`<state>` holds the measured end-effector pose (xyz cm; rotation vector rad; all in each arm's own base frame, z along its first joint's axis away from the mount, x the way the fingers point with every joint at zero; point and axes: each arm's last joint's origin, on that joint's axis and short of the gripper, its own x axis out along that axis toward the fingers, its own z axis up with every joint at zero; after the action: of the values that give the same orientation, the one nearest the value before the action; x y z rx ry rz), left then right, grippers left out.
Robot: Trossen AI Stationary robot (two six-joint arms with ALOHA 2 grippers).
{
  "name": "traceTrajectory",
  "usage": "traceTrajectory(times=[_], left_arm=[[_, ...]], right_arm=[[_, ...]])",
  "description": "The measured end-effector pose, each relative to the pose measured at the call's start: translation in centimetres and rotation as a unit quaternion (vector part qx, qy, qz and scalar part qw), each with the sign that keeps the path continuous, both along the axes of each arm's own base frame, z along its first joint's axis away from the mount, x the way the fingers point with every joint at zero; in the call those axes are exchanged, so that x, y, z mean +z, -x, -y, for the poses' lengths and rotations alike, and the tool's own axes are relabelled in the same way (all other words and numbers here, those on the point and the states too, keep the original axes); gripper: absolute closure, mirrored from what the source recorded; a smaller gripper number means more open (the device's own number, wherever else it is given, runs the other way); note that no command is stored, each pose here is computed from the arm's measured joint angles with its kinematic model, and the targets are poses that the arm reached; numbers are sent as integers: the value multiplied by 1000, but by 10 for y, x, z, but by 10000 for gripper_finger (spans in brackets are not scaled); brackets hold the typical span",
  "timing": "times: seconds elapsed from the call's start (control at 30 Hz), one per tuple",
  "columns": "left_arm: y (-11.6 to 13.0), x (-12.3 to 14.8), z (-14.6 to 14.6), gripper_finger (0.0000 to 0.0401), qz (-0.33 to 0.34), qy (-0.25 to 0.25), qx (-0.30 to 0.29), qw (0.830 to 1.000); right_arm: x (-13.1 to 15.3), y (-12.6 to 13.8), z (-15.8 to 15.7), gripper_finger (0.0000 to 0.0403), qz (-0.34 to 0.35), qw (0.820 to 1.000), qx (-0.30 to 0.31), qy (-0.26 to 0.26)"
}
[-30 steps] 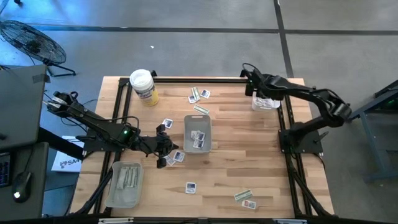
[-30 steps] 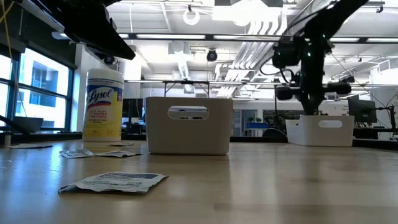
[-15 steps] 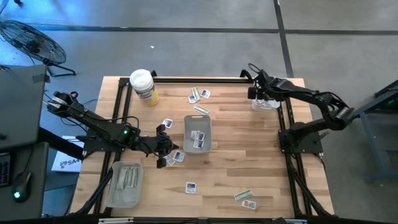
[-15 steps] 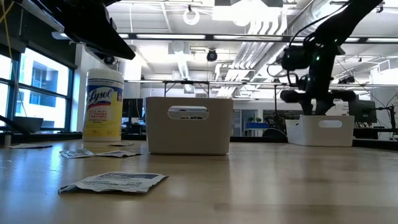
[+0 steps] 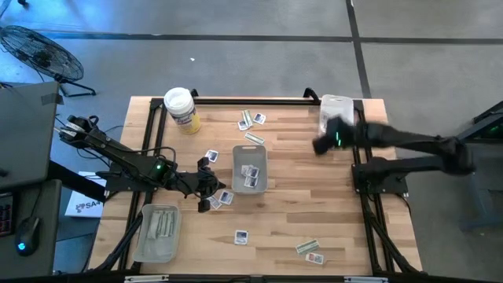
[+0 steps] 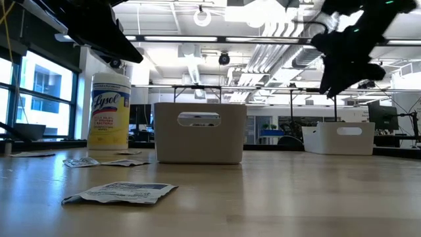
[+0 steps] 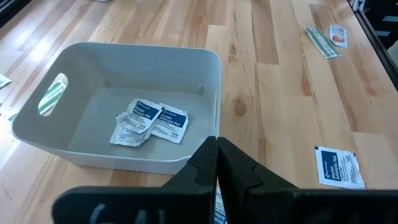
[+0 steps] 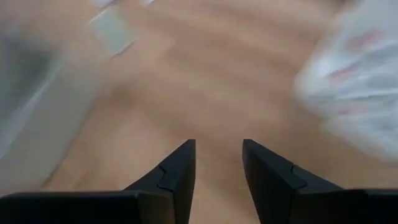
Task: Pick & Place First Aid Supplies
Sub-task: Put the orange pad into the white bin
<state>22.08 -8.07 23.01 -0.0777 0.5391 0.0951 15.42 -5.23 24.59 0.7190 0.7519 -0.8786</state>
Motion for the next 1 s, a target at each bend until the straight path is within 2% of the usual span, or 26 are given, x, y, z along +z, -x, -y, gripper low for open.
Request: traceTrajectory(times=[0.1,0.2,0.43,0.53,0.63,0.8,1.0], left_arm=[[0,0,0,399,0,0,0,1000],[0,0,0,399,0,0,0,1000],[0,0,0,399,-1,1,-2,1000],[0,0,0,399,-1,1,-2,1000],[0,0,0,399,-1,1,-3,1000],[0,0,0,399,-1,1,-2,1000],[0,0,0,399,-1,2,-3,1000]], right_arm=[[-24,-12,-48,277,51,994,90,-26],[-45,-17,-90,277,88,980,168,-64],[-52,-19,-162,277,84,948,301,-55],[-51,-23,-190,277,91,923,366,-69],[-56,-27,-216,277,118,891,428,-90],[-76,-30,-254,277,156,845,506,-79],[-118,-28,-286,278,146,816,552,-89]])
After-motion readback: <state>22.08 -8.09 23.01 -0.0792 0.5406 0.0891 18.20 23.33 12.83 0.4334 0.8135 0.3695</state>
